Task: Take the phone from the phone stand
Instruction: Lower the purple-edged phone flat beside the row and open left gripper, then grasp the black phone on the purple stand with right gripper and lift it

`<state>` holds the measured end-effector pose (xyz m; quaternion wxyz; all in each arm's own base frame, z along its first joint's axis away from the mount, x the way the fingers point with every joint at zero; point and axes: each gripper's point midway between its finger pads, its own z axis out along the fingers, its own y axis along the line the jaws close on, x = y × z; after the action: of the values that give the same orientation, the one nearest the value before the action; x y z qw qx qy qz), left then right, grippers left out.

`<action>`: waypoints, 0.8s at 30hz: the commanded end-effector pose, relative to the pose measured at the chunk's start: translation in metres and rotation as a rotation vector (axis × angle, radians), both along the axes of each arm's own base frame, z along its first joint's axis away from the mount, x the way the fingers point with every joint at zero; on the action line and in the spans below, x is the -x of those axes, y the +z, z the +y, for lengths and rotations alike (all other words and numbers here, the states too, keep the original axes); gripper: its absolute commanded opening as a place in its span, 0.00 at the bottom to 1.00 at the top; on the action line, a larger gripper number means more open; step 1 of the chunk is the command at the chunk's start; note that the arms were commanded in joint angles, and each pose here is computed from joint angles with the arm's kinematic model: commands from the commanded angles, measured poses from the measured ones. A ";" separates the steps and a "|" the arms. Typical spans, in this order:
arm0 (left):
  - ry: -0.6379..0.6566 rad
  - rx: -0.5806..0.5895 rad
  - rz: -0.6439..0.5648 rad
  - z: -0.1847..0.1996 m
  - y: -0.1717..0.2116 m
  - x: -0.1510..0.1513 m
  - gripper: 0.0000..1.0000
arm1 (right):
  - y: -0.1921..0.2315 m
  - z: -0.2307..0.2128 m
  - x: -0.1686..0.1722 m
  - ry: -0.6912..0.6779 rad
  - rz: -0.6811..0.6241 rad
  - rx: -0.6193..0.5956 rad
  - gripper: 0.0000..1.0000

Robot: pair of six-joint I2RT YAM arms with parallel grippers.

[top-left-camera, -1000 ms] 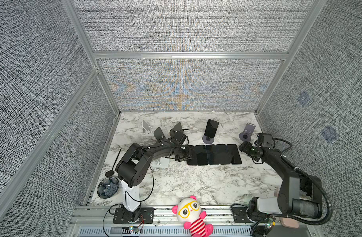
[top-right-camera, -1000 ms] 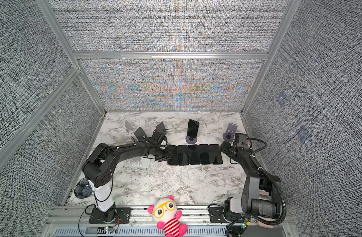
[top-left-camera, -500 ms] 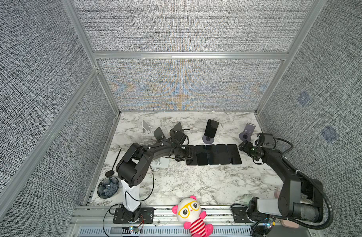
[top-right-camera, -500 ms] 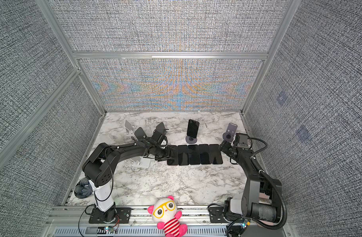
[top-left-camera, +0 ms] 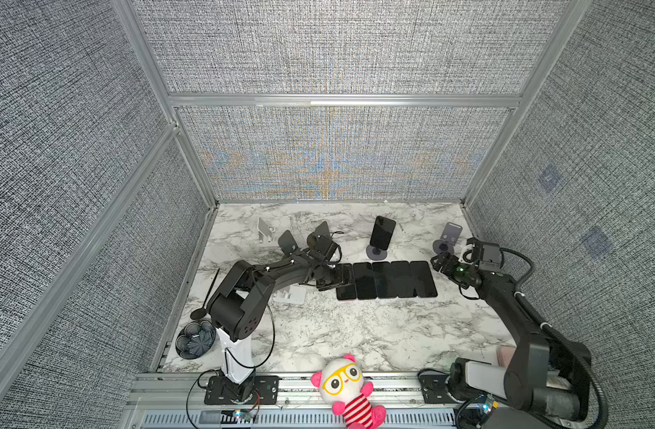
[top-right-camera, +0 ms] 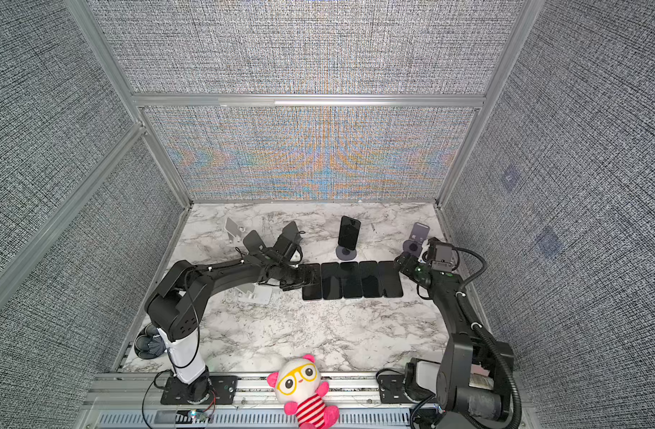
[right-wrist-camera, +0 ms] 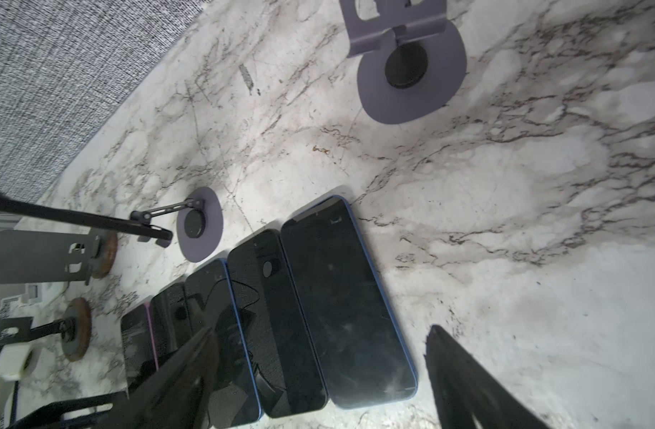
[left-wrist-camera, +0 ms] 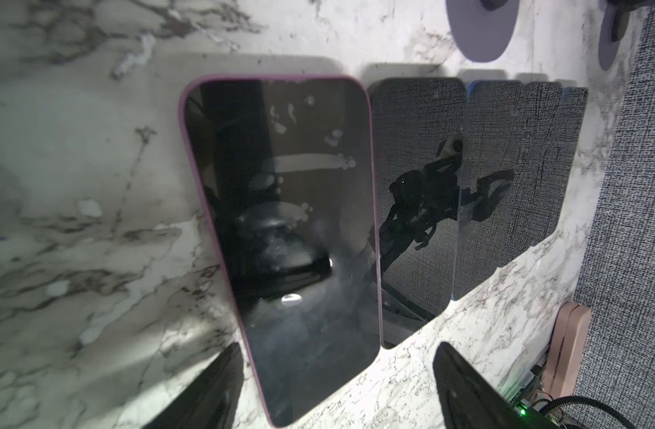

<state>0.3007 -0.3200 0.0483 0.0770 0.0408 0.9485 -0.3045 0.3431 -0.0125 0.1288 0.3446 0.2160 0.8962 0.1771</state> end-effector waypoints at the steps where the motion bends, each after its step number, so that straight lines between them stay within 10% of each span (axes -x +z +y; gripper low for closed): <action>1: -0.036 -0.009 -0.048 0.002 0.011 -0.001 0.81 | 0.021 0.013 -0.005 0.076 -0.080 -0.028 0.86; 17: -0.182 0.126 -0.464 -0.007 0.092 0.006 0.81 | 0.109 0.128 -0.027 0.688 -0.323 0.059 0.78; 24: -0.192 0.192 -0.526 0.000 0.109 0.023 0.77 | 0.111 0.139 -0.071 0.728 -0.387 0.039 0.76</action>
<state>0.2767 -0.3157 0.1435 0.2672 0.1853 0.8738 -0.3616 0.4025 0.1185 0.2276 0.4017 -0.1261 0.8561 0.2998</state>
